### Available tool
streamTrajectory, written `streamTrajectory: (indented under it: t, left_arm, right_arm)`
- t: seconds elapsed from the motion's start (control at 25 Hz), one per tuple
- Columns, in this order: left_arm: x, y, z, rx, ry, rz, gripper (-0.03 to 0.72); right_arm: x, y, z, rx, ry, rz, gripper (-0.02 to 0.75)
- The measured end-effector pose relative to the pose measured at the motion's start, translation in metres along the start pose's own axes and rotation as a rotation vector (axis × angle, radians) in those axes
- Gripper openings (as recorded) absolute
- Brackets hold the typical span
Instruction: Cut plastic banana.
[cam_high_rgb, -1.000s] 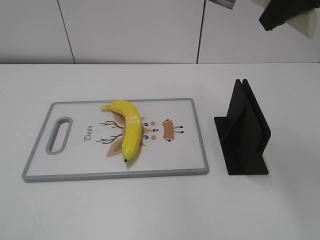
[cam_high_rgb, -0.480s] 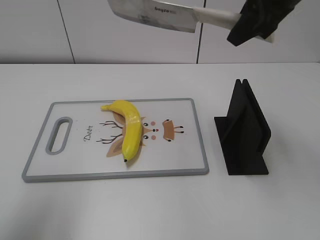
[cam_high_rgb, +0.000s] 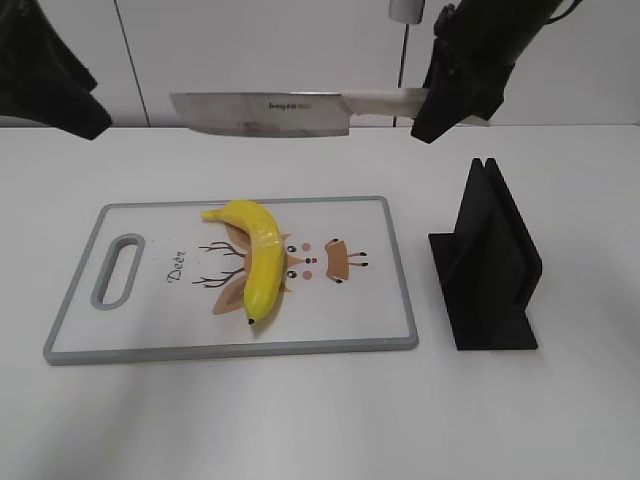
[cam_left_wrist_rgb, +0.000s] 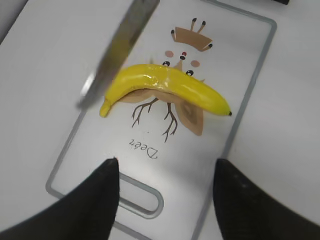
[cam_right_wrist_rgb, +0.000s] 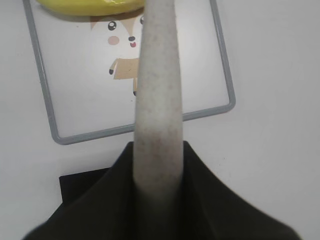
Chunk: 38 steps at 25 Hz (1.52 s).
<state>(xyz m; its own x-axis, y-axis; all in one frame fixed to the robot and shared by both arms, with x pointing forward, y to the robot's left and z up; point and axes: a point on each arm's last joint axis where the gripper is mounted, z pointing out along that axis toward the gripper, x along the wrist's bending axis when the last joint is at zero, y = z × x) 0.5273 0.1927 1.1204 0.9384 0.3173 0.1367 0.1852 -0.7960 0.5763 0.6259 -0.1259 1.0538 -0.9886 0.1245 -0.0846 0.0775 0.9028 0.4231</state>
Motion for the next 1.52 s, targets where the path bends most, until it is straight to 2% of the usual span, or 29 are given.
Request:
streamTrajectory:
  t: [0.24, 0.6, 0.68, 0.72, 0.88, 0.92, 1.08, 1.2, 1.36, 1.52]
  left_arm:
    - [0.021, 0.009, 0.032, 0.014, -0.020, 0.081, 0.553]
    - [0.038, -0.006, 0.073, 0.090, -0.063, 0.078, 0.527]
    - [0.040, -0.008, 0.077, 0.093, -0.060, 0.075, 0.468]
    - [0.041, -0.008, 0.078, 0.091, -0.052, 0.075, 0.414]
    - [0.044, -0.006, 0.079, 0.068, -0.021, 0.068, 0.120]
    - [0.043, -0.005, 0.080, 0.065, -0.021, 0.072, 0.067]
    - [0.036, 0.002, 0.085, 0.100, -0.026, 0.148, 0.018]
    - [0.032, 0.006, 0.094, 0.128, -0.021, 0.198, 0.009]
    - [0.030, 0.007, 0.107, 0.135, -0.035, 0.208, 0.006]
    - [0.032, 0.004, 0.114, 0.151, -0.040, 0.211, 0.006]
  right_arm:
    - [0.010, 0.024, 0.022, -0.003, 0.041, -0.173, 0.169]
    - [0.010, 0.031, 0.030, -0.044, 0.048, -0.210, 0.169]
    - [0.009, 0.031, 0.030, -0.046, 0.043, -0.215, 0.169]
    - [0.009, 0.032, 0.030, -0.049, 0.040, -0.214, 0.169]
    - [0.007, 0.032, 0.029, -0.058, 0.018, -0.211, 0.169]
    - [0.006, 0.032, 0.029, -0.059, 0.013, -0.209, 0.169]
    - [0.005, 0.030, 0.029, -0.046, 0.013, -0.212, 0.169]
    - [0.006, 0.027, 0.029, -0.011, 0.028, -0.129, 0.170]
    - [0.008, 0.021, 0.030, 0.088, 0.028, -0.067, 0.179]
    - [0.006, 0.018, 0.038, 0.108, 0.032, -0.056, 0.179]
